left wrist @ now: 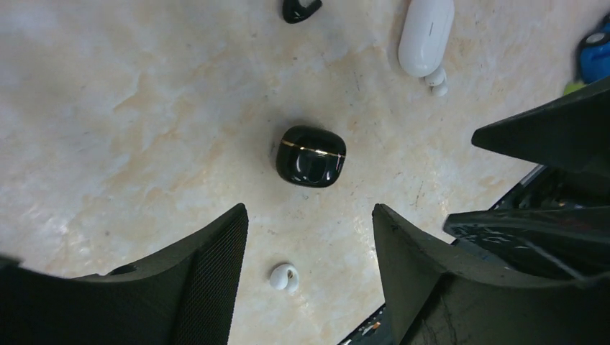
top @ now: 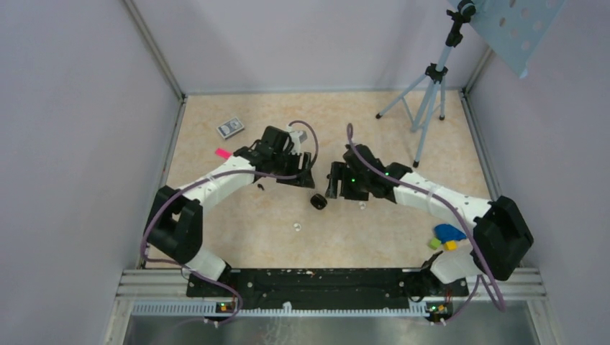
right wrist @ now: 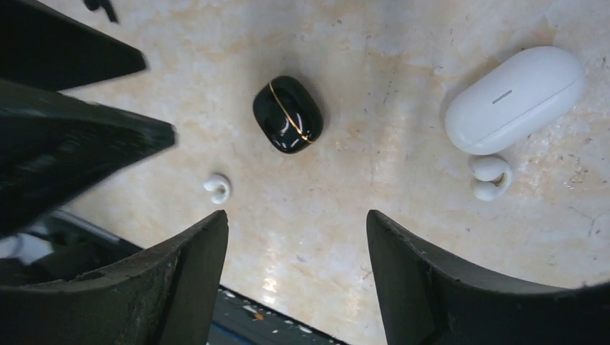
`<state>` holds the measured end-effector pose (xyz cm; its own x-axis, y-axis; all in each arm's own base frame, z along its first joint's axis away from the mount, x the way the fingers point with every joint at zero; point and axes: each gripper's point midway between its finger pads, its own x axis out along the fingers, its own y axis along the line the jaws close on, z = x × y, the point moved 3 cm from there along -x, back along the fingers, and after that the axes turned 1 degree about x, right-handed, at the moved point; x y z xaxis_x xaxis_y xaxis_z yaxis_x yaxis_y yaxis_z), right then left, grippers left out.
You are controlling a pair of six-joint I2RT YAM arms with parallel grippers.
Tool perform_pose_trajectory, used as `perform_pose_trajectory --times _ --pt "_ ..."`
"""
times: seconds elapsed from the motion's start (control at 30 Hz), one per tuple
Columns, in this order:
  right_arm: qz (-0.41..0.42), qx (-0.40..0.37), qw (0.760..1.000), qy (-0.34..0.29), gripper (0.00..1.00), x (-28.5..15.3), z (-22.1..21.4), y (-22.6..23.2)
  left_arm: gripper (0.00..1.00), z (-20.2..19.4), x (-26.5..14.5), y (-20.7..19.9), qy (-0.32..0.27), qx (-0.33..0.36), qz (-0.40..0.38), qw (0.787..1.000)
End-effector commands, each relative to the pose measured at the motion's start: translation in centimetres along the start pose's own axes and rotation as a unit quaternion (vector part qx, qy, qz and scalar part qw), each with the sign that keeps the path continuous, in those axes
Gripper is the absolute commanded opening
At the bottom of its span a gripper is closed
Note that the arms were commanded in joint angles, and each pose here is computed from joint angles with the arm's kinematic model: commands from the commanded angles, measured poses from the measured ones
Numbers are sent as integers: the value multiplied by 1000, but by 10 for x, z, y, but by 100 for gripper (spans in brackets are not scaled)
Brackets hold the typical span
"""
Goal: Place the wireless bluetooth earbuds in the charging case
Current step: Pick up the charging case from the center of the board.
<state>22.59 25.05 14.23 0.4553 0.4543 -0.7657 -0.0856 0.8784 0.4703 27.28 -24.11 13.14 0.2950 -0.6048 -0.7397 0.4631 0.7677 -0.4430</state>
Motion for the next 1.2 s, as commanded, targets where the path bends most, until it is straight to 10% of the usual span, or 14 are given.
perform_pose_trajectory --times 0.0,0.73,1.17 --pt "-96 -97 991 -8 72 7 -6 -10 71 16 -39 2 -52 -84 -13 995" --pt "-58 -330 942 7 80 68 -6 14 91 -12 -93 43 -59 -226 50 971" --pt "-28 -325 945 24 70 93 -20 21 99 -7 -92 44 -65 -256 49 963"
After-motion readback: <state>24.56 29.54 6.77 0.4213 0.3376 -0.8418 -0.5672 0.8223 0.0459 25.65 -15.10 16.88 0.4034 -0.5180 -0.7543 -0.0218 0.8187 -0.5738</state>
